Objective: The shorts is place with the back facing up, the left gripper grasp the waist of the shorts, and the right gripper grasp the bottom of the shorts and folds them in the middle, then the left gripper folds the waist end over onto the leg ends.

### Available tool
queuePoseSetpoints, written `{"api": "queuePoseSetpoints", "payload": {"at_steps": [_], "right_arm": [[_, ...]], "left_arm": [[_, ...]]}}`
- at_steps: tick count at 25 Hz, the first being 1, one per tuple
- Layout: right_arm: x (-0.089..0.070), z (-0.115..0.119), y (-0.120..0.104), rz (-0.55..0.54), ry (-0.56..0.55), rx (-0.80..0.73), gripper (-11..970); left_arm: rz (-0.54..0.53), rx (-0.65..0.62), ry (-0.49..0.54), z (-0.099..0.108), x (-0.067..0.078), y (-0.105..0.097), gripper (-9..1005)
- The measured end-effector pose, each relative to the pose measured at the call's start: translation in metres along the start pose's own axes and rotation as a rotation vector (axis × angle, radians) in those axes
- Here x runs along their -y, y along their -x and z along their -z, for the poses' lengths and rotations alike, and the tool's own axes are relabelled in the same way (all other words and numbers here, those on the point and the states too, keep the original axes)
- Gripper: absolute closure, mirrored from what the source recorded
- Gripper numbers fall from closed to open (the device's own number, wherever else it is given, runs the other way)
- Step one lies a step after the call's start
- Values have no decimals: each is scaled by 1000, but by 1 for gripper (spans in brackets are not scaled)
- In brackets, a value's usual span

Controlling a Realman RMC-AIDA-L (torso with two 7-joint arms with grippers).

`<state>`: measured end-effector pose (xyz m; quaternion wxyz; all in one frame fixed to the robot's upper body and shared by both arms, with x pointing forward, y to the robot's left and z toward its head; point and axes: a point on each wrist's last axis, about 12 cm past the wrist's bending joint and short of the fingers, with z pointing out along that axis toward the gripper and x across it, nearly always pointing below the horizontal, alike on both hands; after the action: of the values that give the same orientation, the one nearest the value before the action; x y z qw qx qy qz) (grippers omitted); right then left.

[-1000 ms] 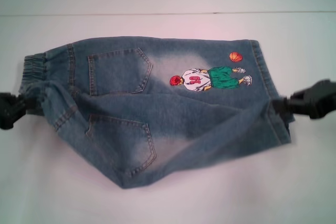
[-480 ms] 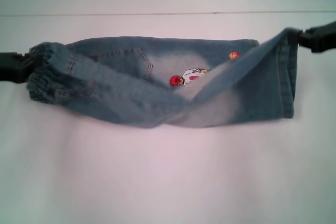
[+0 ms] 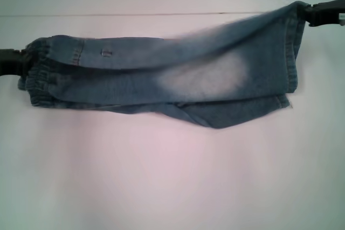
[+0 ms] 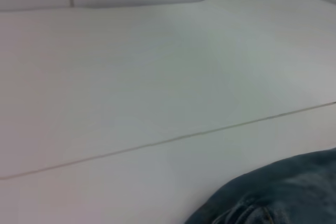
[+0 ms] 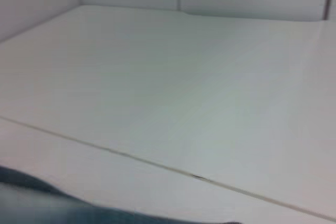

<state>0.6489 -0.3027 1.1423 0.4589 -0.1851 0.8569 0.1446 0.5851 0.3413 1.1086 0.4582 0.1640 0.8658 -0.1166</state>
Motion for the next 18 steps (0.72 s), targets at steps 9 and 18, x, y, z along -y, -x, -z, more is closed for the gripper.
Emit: {"api": "queuePoseSetpoints", "payload": {"at_steps": [9,18], "right_arm": [[-10,-27,-6,37,-37,-51,948],[-22,-35,-10,81,-55,-43,866]], "left_arm": [[6,-80,85,-9,-6,-12,872],[-40,-74,67,-18,5,-6,847]]}}
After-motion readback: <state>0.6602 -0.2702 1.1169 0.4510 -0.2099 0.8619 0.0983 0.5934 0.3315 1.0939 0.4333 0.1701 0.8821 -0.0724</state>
